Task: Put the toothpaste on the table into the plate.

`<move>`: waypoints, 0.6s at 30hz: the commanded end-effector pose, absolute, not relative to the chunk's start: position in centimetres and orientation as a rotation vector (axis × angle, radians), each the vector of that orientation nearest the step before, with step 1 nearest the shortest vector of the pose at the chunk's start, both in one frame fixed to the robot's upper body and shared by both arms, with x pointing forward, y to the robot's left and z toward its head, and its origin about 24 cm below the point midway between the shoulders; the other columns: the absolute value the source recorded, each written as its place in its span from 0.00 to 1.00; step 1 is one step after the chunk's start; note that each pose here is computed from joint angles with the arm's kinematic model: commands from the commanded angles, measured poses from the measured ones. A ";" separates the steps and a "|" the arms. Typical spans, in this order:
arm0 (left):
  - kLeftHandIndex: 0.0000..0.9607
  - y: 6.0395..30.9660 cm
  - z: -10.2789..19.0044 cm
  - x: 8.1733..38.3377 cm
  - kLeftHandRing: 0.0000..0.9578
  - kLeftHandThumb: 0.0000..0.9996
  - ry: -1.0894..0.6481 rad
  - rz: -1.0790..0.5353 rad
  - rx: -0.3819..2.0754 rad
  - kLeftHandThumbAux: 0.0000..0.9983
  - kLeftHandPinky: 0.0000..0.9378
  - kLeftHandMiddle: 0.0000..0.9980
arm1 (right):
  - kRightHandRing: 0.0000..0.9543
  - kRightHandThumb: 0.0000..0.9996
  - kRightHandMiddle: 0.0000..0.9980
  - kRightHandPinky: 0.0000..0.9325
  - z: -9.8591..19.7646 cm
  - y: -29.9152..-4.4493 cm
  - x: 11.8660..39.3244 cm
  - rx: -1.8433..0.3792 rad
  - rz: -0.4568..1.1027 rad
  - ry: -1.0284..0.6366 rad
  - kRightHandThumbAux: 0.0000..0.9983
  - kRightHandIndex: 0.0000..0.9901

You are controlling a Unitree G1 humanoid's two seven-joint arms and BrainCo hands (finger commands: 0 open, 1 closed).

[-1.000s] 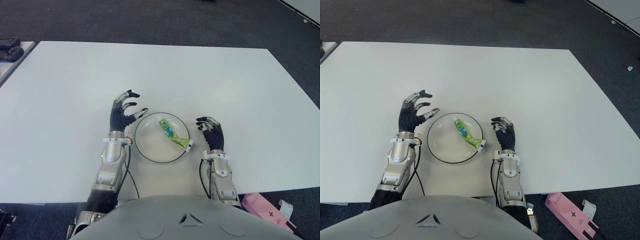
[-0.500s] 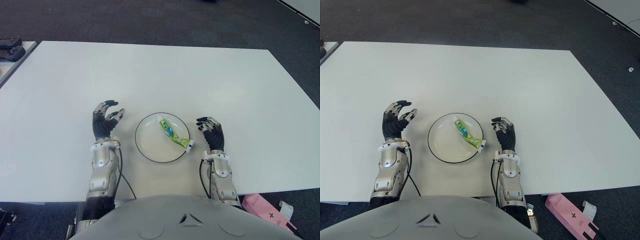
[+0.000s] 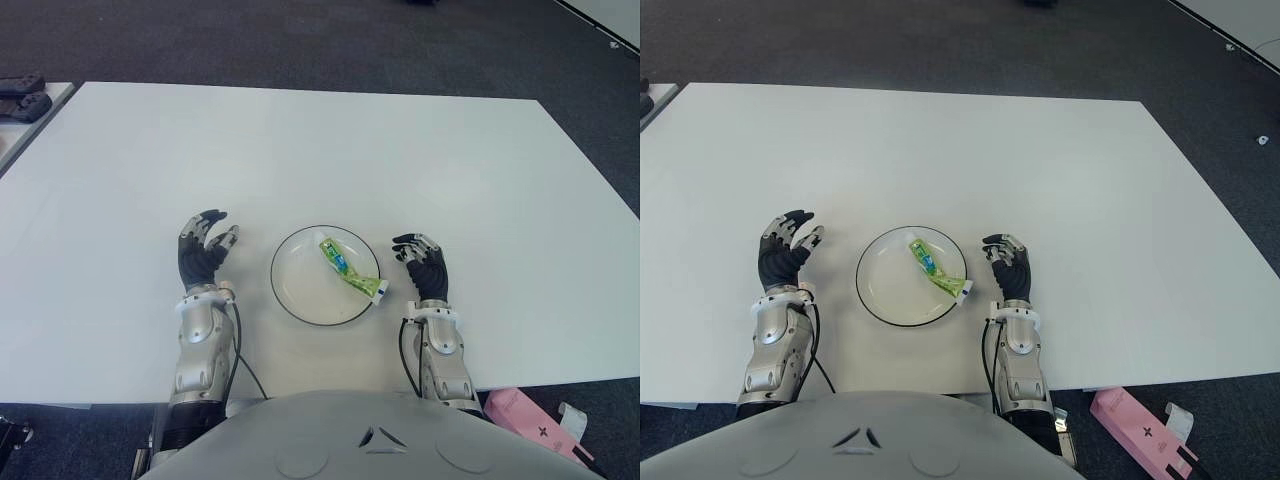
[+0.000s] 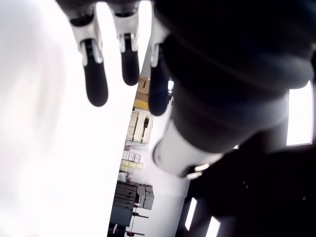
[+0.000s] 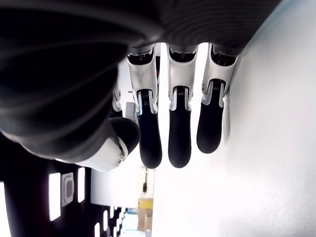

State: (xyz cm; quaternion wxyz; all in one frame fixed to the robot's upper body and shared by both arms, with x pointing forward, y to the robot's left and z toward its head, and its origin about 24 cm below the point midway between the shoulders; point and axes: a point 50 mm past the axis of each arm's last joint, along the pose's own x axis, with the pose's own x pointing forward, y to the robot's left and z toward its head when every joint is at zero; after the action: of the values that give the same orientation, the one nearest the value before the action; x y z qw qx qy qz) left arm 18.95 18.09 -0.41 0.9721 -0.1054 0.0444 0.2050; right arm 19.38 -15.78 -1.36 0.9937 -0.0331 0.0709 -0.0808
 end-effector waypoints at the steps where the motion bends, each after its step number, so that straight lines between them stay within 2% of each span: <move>1: 0.37 16.6 -1.6 18.4 0.38 0.24 0.136 0.457 -0.316 1.00 0.42 0.36 | 0.45 0.70 0.44 0.45 -2.3 -15.8 19.0 -0.061 -0.159 0.197 0.74 0.43; 18: 0.43 17.6 -3.5 18.1 0.44 0.29 0.250 0.426 -0.281 1.00 0.47 0.41 | 0.44 0.70 0.44 0.45 -2.4 -15.9 19.1 -0.066 -0.166 0.196 0.74 0.43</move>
State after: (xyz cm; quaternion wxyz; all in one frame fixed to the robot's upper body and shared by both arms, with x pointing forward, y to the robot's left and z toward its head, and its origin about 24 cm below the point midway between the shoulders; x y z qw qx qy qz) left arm 18.61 18.45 -2.06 0.9672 -0.1157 0.0734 0.2139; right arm 19.57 -15.74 -1.44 0.9939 -0.0336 0.0692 -0.0789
